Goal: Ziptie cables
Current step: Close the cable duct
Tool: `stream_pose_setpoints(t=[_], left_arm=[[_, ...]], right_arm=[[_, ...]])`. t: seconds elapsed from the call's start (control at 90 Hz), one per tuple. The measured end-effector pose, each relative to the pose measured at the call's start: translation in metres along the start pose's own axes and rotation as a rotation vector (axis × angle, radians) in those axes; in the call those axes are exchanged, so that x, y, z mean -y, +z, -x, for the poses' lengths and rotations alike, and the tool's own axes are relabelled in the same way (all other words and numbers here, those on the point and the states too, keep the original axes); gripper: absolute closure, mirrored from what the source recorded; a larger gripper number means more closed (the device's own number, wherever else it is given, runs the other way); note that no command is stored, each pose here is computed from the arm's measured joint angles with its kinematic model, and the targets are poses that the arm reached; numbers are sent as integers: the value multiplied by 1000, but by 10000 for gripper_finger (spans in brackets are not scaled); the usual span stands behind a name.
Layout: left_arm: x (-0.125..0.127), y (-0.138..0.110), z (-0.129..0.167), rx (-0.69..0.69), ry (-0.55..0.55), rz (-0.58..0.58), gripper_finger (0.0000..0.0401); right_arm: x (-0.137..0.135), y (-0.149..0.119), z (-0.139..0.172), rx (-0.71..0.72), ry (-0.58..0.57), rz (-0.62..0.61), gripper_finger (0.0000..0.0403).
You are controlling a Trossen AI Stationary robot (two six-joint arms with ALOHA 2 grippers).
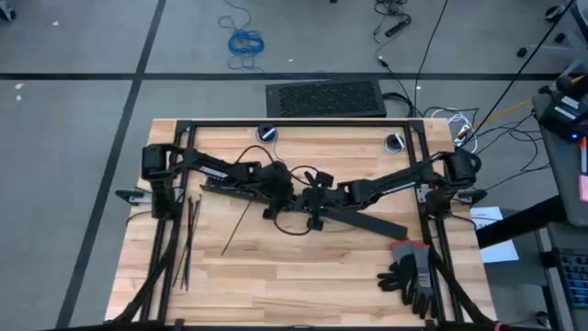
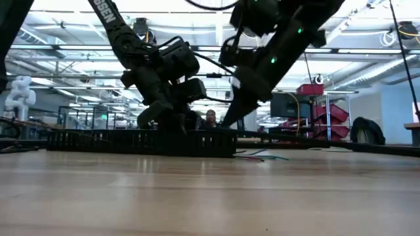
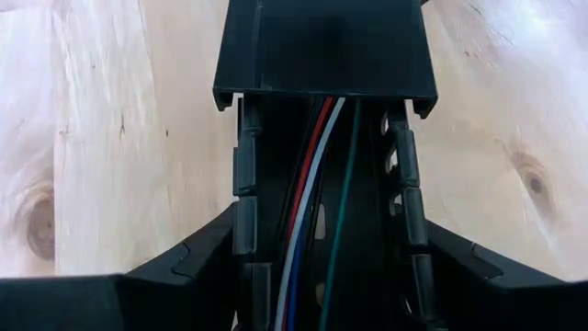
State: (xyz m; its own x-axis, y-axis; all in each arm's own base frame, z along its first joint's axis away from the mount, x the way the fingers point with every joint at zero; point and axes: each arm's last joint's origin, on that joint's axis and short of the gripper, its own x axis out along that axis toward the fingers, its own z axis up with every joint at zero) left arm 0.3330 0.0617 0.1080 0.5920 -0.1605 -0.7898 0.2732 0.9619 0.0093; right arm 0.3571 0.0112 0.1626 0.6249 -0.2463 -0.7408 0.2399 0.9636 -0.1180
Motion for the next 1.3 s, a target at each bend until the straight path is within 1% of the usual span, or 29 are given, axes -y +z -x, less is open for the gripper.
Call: stream_pose_setpoints(t=[0.111,0.278,0.622,0.778,0.989,1.2,1.3], left_arm=[[0,0,0,4,1,-1,158],[0,1,0,17,4,-9,158],[5,5,-2,27,4,-25,158],[6,10,-2,66,13,-41,152],[8,15,9,71,20,-46,116],[11,26,29,107,26,-16,112],[15,26,36,77,19,-6,111]], right_arm=[[4,-1,-8,-8,0,-1,403],[7,1,-17,10,62,7,403],[16,2,-20,11,77,1,403],[18,2,-21,13,74,-2,403],[18,0,-24,8,80,-2,403],[16,-5,-36,-1,77,-1,403],[15,-5,-39,8,80,-3,403]])
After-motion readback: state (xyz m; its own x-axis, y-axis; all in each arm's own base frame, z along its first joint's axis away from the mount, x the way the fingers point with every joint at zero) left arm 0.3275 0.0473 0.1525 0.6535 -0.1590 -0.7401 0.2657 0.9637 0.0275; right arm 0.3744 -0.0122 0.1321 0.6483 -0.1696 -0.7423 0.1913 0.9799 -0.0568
